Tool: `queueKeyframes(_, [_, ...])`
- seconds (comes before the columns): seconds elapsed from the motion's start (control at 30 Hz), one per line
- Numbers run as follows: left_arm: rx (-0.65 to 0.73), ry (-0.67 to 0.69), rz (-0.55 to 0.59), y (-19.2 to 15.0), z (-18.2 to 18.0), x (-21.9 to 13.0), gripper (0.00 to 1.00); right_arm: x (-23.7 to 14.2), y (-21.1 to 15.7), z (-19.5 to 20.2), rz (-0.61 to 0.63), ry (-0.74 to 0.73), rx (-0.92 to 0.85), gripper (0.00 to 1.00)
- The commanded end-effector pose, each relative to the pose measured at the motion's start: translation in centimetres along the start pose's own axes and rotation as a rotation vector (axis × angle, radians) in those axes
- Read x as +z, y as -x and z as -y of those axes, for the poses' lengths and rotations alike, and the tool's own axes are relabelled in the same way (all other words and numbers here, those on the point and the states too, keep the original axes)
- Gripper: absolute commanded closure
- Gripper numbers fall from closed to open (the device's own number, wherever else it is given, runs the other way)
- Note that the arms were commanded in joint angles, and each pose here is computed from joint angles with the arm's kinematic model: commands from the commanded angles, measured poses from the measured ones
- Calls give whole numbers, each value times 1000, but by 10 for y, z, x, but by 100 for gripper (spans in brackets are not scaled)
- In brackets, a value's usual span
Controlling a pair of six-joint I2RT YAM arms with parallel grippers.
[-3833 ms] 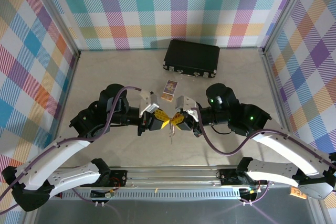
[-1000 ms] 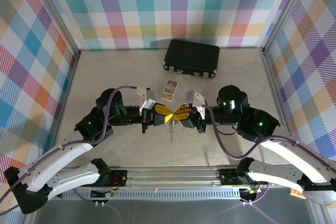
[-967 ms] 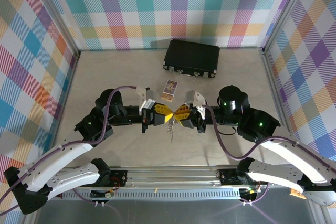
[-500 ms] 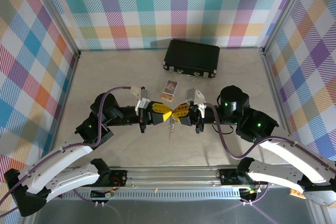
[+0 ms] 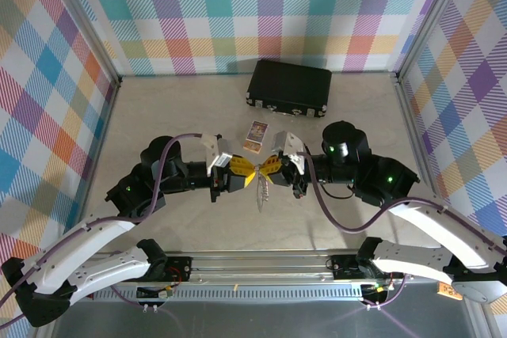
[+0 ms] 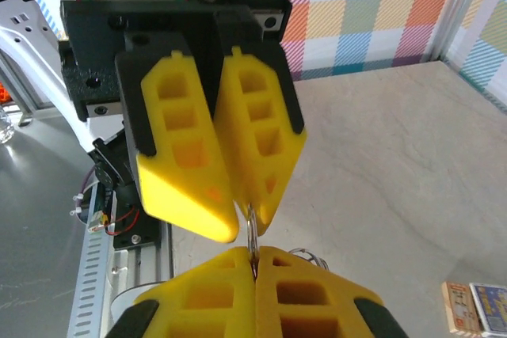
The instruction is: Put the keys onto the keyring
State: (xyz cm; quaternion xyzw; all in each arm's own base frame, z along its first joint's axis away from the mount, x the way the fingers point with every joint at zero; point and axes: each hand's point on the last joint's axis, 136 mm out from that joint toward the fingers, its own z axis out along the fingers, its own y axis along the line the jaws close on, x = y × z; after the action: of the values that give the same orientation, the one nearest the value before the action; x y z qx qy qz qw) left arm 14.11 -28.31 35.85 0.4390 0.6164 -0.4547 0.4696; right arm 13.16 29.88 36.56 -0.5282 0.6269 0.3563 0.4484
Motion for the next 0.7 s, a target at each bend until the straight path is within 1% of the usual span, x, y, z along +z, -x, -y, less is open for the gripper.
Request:
queueKeyframes(0.0, [33,11,-43,-1,1,-3,81,-1,2,-1,-39,0,-45,100])
queueKeyframes(0.03, [15,5,-73,-7,1,-2,81,1,1,-1,-51,4,-44,100])
queueKeyframes(0.43, [3,-41,-97,-1,5,4,78,5,-12,-9,-131,63,-55,100])
queueKeyframes(0.5, [0,-49,-101,-1,6,5,79,7,-14,-13,-144,87,-55,100])
queueKeyframes(0.57, [-6,-62,-102,-1,8,6,82,8,-14,-15,-148,102,-59,100])
queueKeyframes(0.67, [-13,-85,-112,-2,10,8,83,8,-12,-15,-138,101,-60,100])
